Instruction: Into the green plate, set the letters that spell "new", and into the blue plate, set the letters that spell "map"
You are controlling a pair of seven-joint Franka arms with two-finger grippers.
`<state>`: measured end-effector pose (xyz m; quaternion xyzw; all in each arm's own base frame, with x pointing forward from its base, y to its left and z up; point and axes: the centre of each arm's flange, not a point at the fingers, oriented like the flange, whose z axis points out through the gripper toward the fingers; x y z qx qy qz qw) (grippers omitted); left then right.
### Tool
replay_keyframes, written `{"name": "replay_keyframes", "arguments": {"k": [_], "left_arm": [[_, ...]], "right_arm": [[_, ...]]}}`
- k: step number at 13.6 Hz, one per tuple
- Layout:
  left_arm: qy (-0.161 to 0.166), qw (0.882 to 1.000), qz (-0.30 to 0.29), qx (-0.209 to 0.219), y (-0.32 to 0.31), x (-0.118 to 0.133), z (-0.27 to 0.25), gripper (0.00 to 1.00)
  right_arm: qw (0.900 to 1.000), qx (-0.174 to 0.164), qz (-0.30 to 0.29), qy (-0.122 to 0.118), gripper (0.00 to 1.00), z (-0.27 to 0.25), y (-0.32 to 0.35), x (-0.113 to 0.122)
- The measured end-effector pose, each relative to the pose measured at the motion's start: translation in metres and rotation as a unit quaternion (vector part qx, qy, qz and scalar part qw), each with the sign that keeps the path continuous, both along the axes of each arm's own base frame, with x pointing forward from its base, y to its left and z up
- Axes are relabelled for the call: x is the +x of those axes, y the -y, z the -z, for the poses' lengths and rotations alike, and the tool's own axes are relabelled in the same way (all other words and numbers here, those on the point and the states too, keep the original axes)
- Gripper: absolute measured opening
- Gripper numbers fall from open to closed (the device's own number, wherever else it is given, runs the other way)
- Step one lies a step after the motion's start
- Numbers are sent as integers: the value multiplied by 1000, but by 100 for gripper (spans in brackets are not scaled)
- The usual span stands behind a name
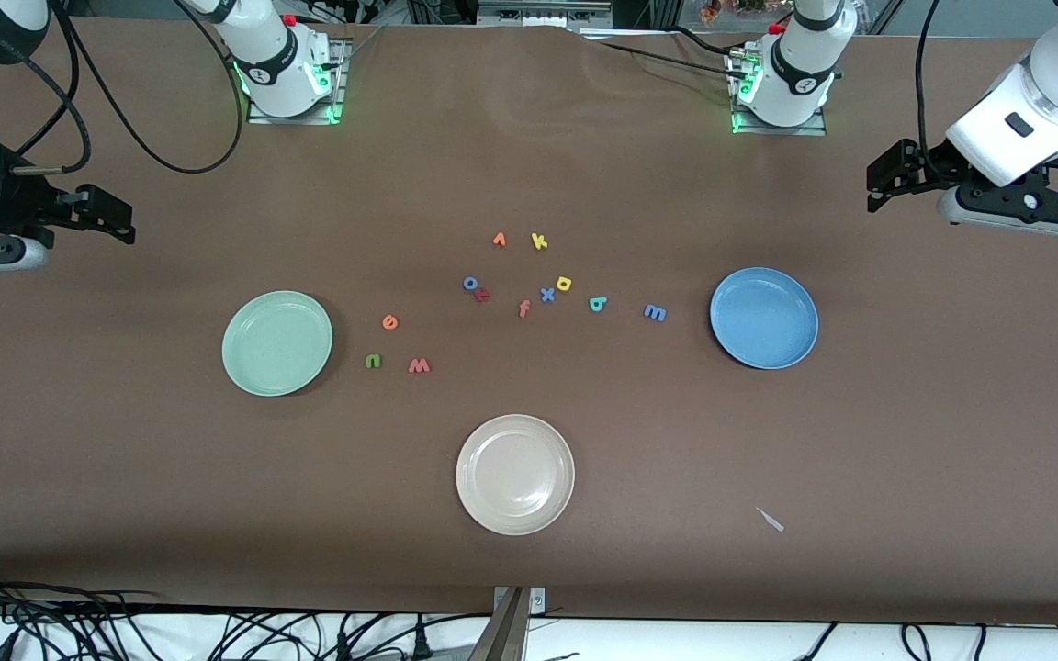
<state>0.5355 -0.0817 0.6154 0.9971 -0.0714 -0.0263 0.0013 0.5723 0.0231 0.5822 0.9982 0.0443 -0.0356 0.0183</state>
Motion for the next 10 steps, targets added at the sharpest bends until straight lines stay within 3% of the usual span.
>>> {"name": "replay_keyframes", "arguments": {"k": [10], "left_arm": [[-3, 1000, 0, 0, 0, -1, 0, 100]], "right_arm": [[1000, 1, 5, -1, 100, 1, 5, 1]]}}
